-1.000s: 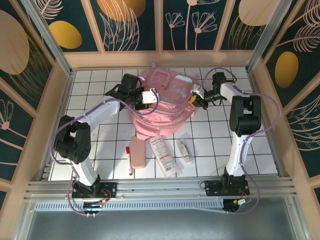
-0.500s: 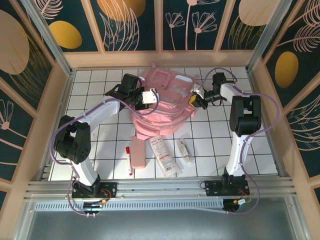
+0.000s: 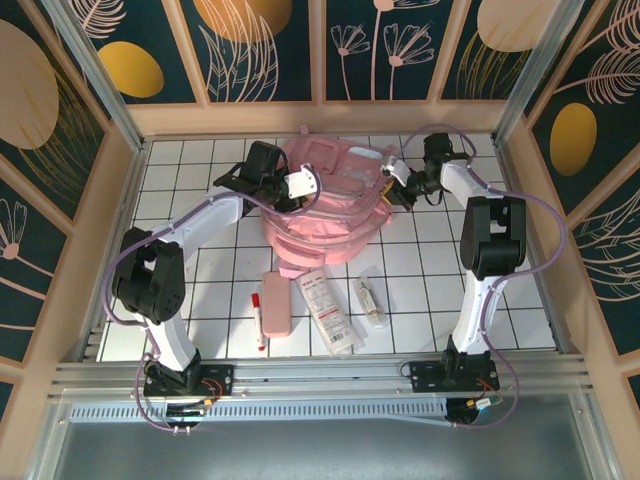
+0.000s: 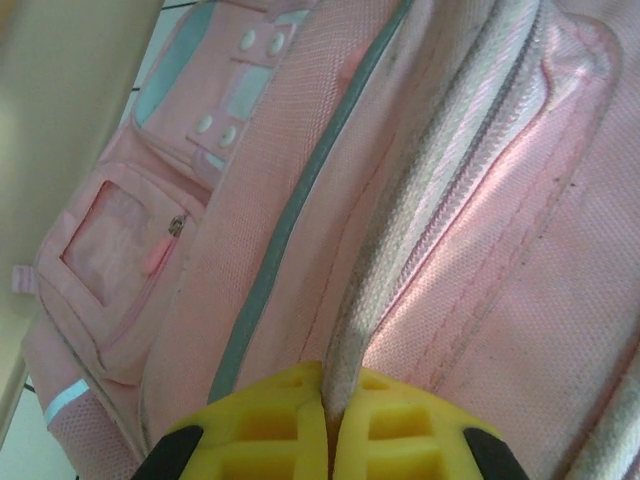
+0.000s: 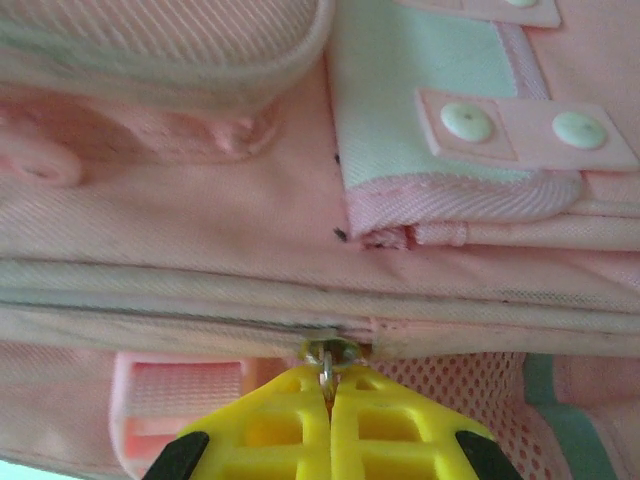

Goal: Pack books, pencil case, and school supplies into a backpack

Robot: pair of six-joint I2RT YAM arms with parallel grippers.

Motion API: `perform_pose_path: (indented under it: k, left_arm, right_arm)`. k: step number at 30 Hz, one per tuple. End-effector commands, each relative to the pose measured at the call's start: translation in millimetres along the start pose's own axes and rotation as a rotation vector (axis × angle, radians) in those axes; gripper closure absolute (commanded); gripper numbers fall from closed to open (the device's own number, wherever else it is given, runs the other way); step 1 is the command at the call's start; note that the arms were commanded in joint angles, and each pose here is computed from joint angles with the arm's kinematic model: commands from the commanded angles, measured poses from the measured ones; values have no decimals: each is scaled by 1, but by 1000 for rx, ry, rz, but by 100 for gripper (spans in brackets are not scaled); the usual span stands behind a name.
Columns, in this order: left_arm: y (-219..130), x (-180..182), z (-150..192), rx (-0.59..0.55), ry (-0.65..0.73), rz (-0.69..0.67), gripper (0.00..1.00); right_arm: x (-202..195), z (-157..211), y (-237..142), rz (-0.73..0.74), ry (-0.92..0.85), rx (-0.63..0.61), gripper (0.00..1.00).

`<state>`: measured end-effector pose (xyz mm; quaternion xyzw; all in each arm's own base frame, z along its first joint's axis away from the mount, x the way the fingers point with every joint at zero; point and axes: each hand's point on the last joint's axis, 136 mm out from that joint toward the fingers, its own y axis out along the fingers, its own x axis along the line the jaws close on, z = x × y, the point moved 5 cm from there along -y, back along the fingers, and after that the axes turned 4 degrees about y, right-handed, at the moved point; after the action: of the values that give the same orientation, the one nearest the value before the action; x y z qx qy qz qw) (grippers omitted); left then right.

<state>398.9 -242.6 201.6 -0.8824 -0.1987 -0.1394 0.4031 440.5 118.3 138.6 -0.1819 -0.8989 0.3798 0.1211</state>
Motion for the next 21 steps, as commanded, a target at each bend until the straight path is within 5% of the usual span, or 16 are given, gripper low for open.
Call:
perform_pose_path:
  k: [1,11,21]
  left_arm:
    - [-4,26,-11,4,-120,-83,100]
    - [0,24,-4,49,-187,-74,100]
    - [1,29,-8,29,-261,-110,100]
  right_arm:
    - [24,-10,-21,15,102,86,100]
    - [88,-38,-26,-97,86,125,100]
    - [148,-76,-15,-254,97,8,100]
